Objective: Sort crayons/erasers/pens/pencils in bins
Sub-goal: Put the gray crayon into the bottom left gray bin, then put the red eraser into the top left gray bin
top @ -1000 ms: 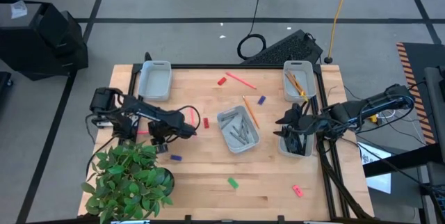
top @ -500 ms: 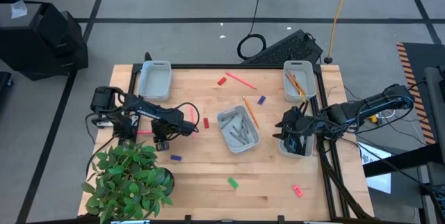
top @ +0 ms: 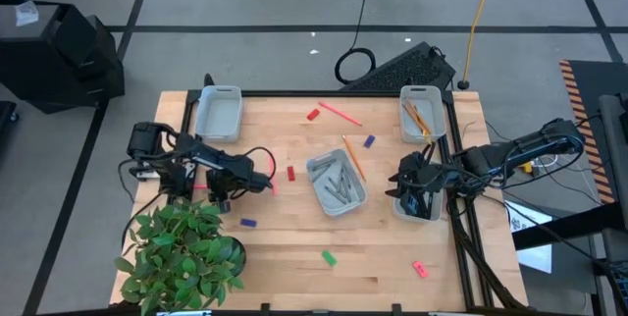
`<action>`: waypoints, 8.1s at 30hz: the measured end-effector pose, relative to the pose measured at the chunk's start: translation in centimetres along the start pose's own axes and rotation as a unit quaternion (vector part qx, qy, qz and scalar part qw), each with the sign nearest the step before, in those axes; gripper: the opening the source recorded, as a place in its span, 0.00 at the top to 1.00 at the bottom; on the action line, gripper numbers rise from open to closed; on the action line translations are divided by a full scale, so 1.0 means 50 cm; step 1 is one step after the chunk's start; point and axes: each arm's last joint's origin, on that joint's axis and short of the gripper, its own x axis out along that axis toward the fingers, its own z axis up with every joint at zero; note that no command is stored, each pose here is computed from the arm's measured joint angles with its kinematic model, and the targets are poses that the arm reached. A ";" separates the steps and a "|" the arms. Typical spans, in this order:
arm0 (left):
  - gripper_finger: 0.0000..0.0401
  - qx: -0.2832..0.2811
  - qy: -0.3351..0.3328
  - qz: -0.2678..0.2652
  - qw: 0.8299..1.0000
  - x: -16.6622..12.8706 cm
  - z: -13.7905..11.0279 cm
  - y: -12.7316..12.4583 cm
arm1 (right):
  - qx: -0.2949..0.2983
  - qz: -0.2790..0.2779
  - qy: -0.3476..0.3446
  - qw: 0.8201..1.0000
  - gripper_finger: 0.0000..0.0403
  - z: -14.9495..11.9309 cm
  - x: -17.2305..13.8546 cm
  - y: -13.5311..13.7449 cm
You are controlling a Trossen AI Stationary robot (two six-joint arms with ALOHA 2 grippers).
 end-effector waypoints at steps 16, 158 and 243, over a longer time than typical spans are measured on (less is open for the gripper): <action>0.91 0.060 -0.033 0.004 0.998 -0.020 0.003 -0.046 | 0.010 0.000 0.000 1.000 0.47 0.000 0.000 0.000; 0.84 0.143 -0.398 0.035 0.905 -0.434 0.399 -0.122 | -0.125 -0.061 0.129 0.982 0.47 0.079 -0.060 0.055; 0.87 -0.028 -0.502 -0.137 0.854 -0.355 0.362 0.423 | 0.186 -0.049 -0.118 0.974 0.50 0.282 0.126 -0.072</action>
